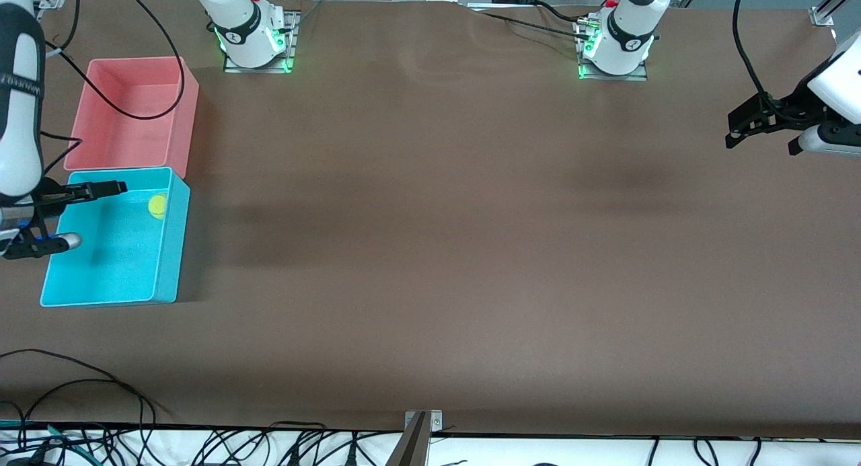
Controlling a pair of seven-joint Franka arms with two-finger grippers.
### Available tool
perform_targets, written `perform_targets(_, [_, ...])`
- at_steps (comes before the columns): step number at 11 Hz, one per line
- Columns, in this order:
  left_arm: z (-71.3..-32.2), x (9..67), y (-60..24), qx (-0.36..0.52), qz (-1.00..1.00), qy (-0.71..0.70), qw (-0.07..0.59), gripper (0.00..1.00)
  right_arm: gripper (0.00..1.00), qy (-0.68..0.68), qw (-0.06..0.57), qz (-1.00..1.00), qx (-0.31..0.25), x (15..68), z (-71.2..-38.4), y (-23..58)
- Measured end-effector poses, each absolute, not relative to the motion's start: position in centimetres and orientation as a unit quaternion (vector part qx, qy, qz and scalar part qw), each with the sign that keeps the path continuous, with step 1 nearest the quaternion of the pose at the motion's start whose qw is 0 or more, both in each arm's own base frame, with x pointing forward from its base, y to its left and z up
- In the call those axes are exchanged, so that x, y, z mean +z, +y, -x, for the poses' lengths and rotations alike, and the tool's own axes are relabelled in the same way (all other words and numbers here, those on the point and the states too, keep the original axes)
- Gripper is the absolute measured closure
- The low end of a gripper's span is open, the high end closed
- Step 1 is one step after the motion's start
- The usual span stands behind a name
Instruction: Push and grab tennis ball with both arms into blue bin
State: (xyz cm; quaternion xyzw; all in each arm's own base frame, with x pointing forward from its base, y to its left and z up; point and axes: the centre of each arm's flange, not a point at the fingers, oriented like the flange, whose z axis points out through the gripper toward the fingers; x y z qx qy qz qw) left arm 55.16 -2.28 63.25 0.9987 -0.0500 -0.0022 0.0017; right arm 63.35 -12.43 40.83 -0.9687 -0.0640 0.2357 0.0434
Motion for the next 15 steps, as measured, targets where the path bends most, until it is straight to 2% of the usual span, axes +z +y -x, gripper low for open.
perform_targets(2, [-55.2, 63.2, -2.3, -0.002, -0.999, -0.050, 0.002, 0.00, 0.00, -0.059, -0.009, 0.979, 0.195, 47.0, -63.8, -8.1])
perform_targets(4, [-55.2, 63.2, -2.3, -0.003, -0.999, -0.050, 0.002, 0.00, 0.00, -0.037, -0.031, 0.985, 0.164, 50.6, -63.6, -6.1])
perform_targets(9, [-55.2, 63.2, -2.0, -0.003, -0.999, -0.047, 0.002, 0.00, 0.00, -0.008, -0.036, 0.991, 0.125, 54.8, -63.1, -5.5])
perform_targets(15, [-55.3, 63.1, -2.0, -0.004, -0.999, -0.047, 0.002, 0.00, 0.00, 0.022, -0.030, 0.996, 0.087, 55.8, -63.5, -4.5])
